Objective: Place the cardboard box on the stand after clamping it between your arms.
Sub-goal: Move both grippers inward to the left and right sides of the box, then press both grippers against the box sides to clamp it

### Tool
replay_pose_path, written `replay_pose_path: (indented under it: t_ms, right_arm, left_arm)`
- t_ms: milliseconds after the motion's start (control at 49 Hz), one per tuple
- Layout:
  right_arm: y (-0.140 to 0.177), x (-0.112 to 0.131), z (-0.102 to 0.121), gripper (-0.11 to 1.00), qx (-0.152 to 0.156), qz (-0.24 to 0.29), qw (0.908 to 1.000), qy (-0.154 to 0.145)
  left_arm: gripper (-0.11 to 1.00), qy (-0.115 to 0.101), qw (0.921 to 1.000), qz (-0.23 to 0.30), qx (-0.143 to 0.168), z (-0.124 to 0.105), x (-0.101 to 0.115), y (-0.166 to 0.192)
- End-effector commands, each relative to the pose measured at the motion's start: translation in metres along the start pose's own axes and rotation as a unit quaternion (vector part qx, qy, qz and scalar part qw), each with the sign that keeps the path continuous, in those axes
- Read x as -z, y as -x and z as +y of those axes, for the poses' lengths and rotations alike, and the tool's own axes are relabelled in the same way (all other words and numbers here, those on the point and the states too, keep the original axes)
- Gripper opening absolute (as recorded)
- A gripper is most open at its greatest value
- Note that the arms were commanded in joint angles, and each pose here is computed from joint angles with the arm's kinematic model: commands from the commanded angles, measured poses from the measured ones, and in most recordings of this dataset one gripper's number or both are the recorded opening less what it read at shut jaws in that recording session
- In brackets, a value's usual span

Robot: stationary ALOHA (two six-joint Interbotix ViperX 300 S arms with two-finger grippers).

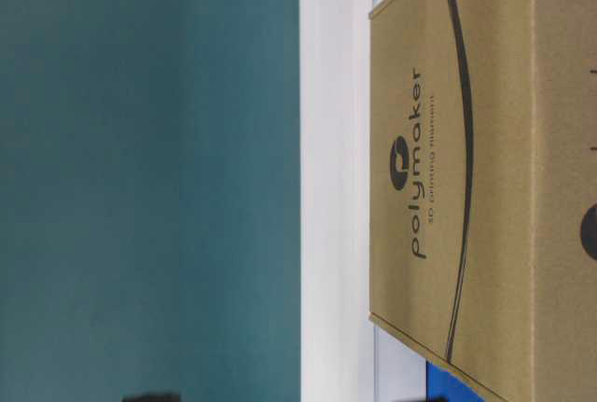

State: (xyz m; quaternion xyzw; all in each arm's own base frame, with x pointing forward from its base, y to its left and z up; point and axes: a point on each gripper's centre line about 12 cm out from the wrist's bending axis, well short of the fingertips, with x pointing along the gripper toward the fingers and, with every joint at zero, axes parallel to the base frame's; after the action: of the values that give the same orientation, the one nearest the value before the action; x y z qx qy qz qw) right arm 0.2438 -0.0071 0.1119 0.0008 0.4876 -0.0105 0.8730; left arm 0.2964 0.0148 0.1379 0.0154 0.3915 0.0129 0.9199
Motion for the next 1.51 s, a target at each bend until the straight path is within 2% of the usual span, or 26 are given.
replay_pose_path:
  t_ms: [0, 367, 530, 714, 897, 1040, 1162, 1346, 1489]
  right_arm:
    - [-0.009, -0.017, -0.002, 0.97, 0.002, -0.019, 0.9998, -0.005]
    - [-0.045, -0.050, -0.003, 0.97, 0.002, -0.034, 0.9994, -0.002]
    - [-0.049, -0.065, -0.003, 0.97, 0.002, -0.047, 0.9989, -0.001]
    - [-0.049, -0.067, -0.004, 0.97, 0.003, -0.046, 0.9989, -0.003]
    - [-0.047, -0.075, -0.004, 0.97, 0.002, -0.053, 0.9986, -0.007]
    - [-0.038, -0.085, -0.004, 0.97, 0.002, -0.060, 0.9982, -0.008]
    - [-0.022, -0.097, -0.004, 0.97, 0.001, -0.058, 0.9982, -0.014]
    - [0.018, -0.122, -0.004, 0.97, -0.001, -0.051, 0.9986, -0.018]
    - [0.055, -0.143, -0.005, 0.97, -0.001, -0.066, 0.9977, -0.018]
  left_arm:
    - [0.81, 0.001, 0.9999, -0.014, -0.003, 0.003, -0.013, -0.008]
    - [0.81, -0.002, 1.0000, 0.005, 0.000, 0.002, -0.021, -0.033]
    - [0.81, -0.005, 1.0000, -0.001, -0.002, 0.004, -0.029, -0.037]
    - [0.81, -0.014, 0.9999, -0.007, -0.003, 0.004, -0.035, -0.039]
    - [0.81, -0.014, 0.9998, -0.016, -0.005, 0.006, -0.048, -0.037]
    - [0.81, -0.012, 0.9998, -0.016, -0.007, 0.008, -0.063, -0.032]
    - [0.81, -0.009, 0.9997, -0.023, -0.010, 0.010, -0.086, -0.019]
    - [0.81, -0.008, 0.9994, -0.030, -0.014, 0.012, -0.118, 0.008]
    - [0.81, -0.007, 0.9992, -0.035, -0.017, 0.014, -0.138, 0.032]
